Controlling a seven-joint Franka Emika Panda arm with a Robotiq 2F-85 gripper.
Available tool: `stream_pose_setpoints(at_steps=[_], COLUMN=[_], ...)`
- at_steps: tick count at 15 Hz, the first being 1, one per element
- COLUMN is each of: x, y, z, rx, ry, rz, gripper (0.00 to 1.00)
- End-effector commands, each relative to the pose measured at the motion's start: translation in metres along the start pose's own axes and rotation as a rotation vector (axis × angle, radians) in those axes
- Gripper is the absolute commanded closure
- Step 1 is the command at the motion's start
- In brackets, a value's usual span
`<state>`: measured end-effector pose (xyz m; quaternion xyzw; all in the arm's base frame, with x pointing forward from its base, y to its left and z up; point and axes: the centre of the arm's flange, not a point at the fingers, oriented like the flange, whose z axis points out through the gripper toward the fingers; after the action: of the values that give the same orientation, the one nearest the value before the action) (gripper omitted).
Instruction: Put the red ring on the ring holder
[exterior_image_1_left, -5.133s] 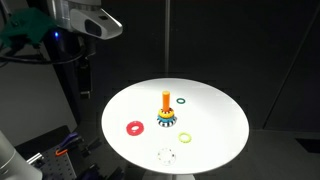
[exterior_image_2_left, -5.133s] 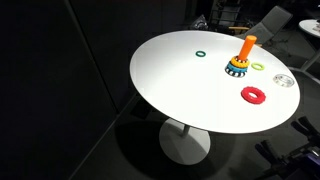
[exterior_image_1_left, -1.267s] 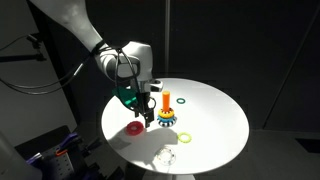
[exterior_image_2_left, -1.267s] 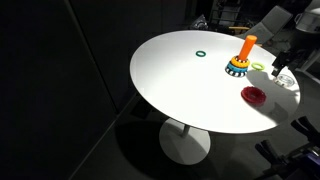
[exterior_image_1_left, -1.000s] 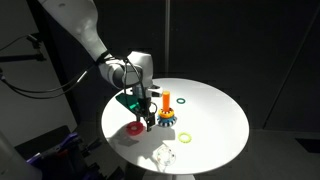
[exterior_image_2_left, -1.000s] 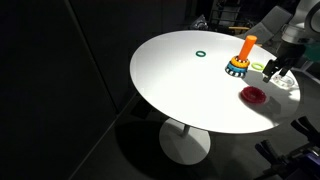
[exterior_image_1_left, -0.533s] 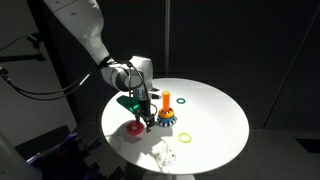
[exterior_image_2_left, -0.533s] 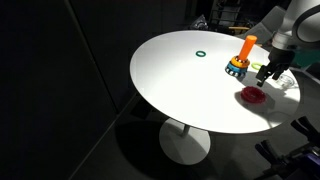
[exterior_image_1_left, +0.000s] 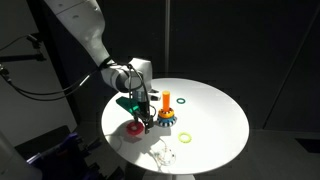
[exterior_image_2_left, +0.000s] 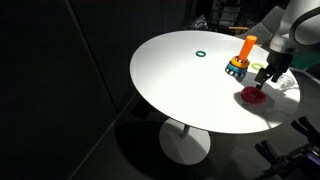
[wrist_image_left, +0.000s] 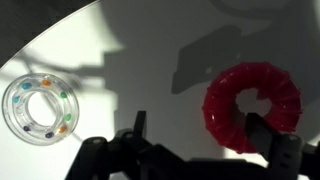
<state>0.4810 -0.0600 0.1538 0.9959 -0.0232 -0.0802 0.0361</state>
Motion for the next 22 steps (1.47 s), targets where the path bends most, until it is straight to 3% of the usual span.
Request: stream_pose_setpoints(at_steps=[1, 5, 9, 10, 16, 17, 18, 20, 22], x=[0.007, 0.007, 0.01, 0.014, 0.023, 0.023, 0.024, 0.025, 0.024], y=[0.0, -0.001, -0.001, -0.002, -0.004, -0.004, -0.005, -0.006, -0.009], z=[0.002, 0.008, 0.013, 0.018, 0.029, 0.031, 0.031, 0.027, 0.018], rx=[0.014, 0.018, 0.02, 0.021, 0.022, 0.022, 0.022, 0.021, 0.02], ry=[-0.02, -0.033, -0.04, -0.042, -0.051, -0.052, -0.051, -0.043, -0.028], rz=[0.0, 0.001, 0.005, 0.007, 0.009, 0.009, 0.01, 0.01, 0.009], gripper=[0.0, 0.0, 0.13, 0.11, 0.24, 0.31, 0.5, 0.57, 0.73])
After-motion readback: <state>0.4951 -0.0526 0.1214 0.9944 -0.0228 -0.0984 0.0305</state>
